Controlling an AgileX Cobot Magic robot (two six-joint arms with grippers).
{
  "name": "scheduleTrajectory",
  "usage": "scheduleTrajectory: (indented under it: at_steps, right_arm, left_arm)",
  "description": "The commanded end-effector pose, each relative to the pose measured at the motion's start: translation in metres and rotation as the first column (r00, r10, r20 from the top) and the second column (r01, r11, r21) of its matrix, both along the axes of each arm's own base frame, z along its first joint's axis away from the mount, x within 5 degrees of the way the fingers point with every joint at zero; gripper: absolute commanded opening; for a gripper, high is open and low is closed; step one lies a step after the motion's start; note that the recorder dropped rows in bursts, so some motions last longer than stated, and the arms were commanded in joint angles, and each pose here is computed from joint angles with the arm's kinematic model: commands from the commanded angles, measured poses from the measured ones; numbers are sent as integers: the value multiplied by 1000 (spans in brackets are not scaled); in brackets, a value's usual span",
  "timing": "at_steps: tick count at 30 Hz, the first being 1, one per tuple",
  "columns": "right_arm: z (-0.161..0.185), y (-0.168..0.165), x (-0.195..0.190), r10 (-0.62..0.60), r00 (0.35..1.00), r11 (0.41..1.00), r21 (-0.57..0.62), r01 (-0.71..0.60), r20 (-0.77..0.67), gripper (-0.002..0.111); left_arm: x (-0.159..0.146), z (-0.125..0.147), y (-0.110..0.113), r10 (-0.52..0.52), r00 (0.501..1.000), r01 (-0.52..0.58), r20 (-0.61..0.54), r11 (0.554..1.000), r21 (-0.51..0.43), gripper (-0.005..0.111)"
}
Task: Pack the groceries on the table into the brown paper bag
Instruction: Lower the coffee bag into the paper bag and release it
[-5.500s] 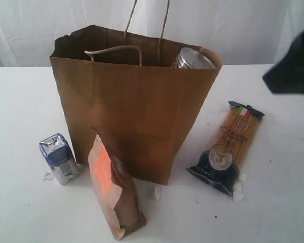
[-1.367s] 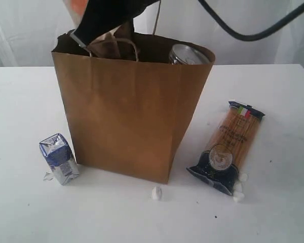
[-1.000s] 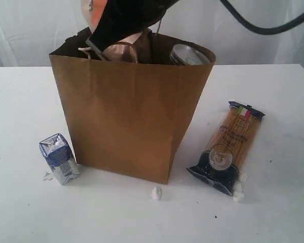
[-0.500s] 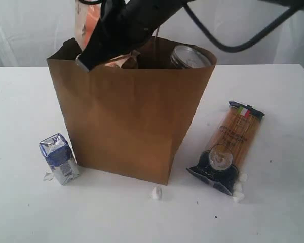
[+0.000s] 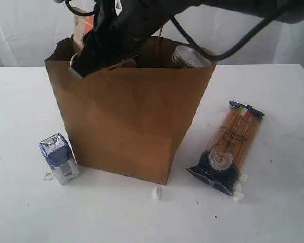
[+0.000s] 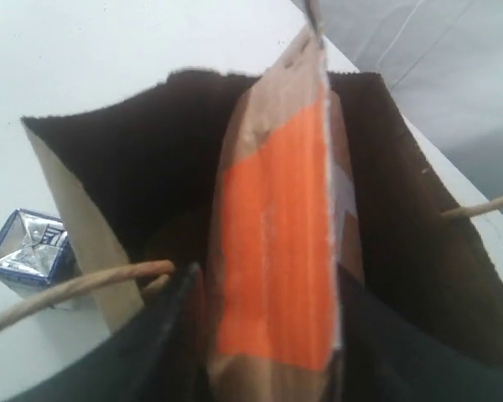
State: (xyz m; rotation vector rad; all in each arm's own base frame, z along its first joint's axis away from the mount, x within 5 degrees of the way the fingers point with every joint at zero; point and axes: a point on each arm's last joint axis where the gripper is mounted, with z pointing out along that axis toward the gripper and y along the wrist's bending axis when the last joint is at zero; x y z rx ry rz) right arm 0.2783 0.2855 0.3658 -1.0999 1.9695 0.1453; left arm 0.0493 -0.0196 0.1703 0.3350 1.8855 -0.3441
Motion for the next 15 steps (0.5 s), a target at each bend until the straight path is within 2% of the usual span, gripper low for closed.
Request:
scheduleTrajectory:
  at_steps: [1, 15]
  right_arm:
    - [12, -8, -5, -8, 1000, 1000, 6, 8, 5, 67]
    - [34, -21, -16, -12, 999, 999, 36, 11, 38, 67]
  left_arm:
    - [0, -1, 0, 2, 1000, -2, -6, 1000, -4, 1]
    - [0, -1, 0, 2, 1000, -2, -6, 1000, -4, 1]
